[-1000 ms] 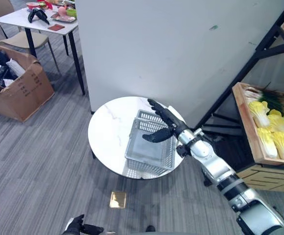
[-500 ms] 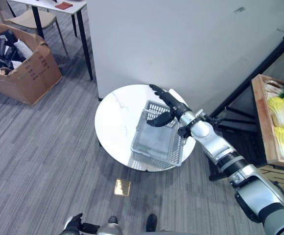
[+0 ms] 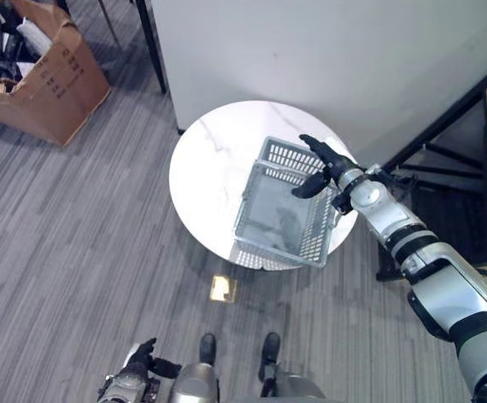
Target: Get the vegetables into the basket
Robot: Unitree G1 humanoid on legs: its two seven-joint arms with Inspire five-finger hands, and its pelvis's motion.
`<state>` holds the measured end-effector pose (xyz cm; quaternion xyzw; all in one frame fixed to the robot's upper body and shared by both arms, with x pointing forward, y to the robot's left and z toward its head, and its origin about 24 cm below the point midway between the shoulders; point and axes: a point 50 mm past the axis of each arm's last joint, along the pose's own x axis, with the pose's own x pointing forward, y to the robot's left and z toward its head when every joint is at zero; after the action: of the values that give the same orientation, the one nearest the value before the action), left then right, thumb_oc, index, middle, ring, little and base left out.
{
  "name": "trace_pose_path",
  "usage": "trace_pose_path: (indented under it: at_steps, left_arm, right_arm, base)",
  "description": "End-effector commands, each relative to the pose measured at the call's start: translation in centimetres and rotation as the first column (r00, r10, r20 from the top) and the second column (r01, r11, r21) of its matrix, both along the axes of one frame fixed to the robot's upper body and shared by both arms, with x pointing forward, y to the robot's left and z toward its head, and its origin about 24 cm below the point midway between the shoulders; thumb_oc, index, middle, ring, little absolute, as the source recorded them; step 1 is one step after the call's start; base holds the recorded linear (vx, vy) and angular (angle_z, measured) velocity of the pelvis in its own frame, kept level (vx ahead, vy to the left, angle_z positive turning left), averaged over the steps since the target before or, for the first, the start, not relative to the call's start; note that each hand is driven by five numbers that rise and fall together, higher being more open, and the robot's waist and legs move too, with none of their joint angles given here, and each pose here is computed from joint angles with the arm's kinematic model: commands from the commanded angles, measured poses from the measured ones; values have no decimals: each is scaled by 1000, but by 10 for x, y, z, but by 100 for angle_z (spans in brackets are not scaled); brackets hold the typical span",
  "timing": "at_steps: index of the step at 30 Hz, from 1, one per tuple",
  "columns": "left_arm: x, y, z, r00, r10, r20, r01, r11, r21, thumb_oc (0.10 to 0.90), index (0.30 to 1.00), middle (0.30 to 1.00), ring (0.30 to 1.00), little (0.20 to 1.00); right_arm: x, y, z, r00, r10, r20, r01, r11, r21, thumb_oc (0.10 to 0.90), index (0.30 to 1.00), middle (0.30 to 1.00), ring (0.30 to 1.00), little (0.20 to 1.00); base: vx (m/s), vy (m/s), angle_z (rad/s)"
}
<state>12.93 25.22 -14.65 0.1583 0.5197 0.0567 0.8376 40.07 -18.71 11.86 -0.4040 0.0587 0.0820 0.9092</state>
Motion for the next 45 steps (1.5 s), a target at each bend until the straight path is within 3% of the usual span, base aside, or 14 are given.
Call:
trace_pose_path:
  at_steps: [1,2,11,19,24,30,37,38,45]
  left_arm:
    - [-2,2,-1,1000,-16,-19,16,1000,25,900,1000,1000,1000,1000]
    - [-3,2,-1,1000,-17,-21,18,1000,25,900,1000,1000,1000,1000]
    - [-6,0,-3,999,-16,-41,17,1000,10,900,1000,1000,1000,1000]
    - [-32,3,-9,992,7,-125,-8,1000,-2,900,1000,1000,1000,1000]
    - [-42,5,-11,988,25,-154,-25,1000,-2,900,1000,1000,1000,1000]
    - [-46,-3,-14,984,-18,-177,13,1000,-28,900,1000,1000,1000,1000]
    - [-48,-13,-17,981,-59,-184,49,997,-58,900,1000,1000,1000,1000]
    - [-46,-17,-17,981,-79,-176,68,995,-68,900,1000,1000,1000,1000]
    - [-45,-20,-18,977,-113,-180,100,992,-77,900,1000,1000,1000,1000]
  right_arm:
    - [20,34,63,982,91,167,-78,993,-84,863,948,948,948,948]
    - [21,35,58,985,94,142,-79,991,-104,400,300,300,300,300]
    - [12,33,25,994,95,62,-93,995,-39,400,300,300,300,300]
    - [-7,20,24,975,200,93,-197,980,-33,400,300,300,300,300]
    - [-29,4,22,965,228,131,-234,972,28,400,300,300,300,300]
    - [-75,-41,24,962,232,142,-250,960,125,400,300,300,300,300]
    - [-99,-65,24,968,185,170,-212,964,160,400,300,300,300,300]
    - [-109,-82,18,978,116,171,-143,977,155,400,300,300,300,300]
    - [-128,-109,-7,996,10,88,-23,989,149,400,300,300,300,300]
  base:
    - [12,-61,2]
    - [8,-77,0]
    - [-38,-42,2]
    - [-32,-14,-4]
    - [-62,-38,-5]
    - [-73,-43,-3]
    - [-34,-18,-21]
    - [-35,-27,-16]
    - [-14,-16,-13]
